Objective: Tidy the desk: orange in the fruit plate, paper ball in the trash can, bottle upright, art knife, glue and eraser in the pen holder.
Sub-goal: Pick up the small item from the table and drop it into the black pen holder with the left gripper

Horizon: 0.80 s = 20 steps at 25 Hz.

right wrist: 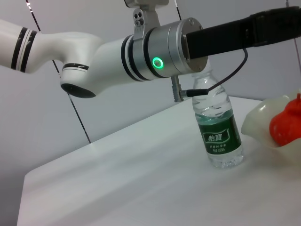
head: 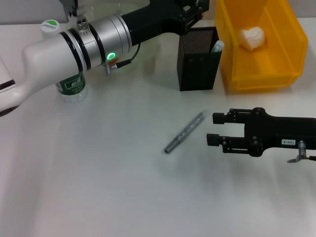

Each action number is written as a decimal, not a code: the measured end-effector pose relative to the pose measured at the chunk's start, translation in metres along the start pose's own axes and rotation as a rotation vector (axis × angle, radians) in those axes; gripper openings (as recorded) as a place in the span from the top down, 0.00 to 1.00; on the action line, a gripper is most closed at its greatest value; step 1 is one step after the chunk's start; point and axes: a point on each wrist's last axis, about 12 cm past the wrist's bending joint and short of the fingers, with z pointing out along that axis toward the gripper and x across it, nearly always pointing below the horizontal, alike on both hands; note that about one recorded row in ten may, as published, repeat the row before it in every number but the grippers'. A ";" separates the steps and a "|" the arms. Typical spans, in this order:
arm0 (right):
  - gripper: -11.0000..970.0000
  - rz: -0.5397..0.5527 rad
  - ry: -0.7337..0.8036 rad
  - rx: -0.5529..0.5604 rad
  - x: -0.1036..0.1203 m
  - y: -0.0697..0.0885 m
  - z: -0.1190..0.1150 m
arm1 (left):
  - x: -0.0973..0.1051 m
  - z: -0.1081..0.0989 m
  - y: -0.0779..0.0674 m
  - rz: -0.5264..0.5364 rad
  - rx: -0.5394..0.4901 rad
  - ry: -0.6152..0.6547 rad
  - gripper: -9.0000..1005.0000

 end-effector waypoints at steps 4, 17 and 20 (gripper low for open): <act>0.34 0.000 -0.001 -0.002 0.000 0.000 0.001 | 0.000 0.000 0.000 0.000 0.001 0.000 0.73; 0.34 -0.001 -0.002 -0.002 0.000 0.001 0.002 | 0.000 0.000 0.000 -0.022 0.002 0.001 0.68; 0.34 -0.001 -0.002 -0.002 0.000 0.001 0.001 | 0.000 0.000 0.000 -0.028 0.002 0.000 0.64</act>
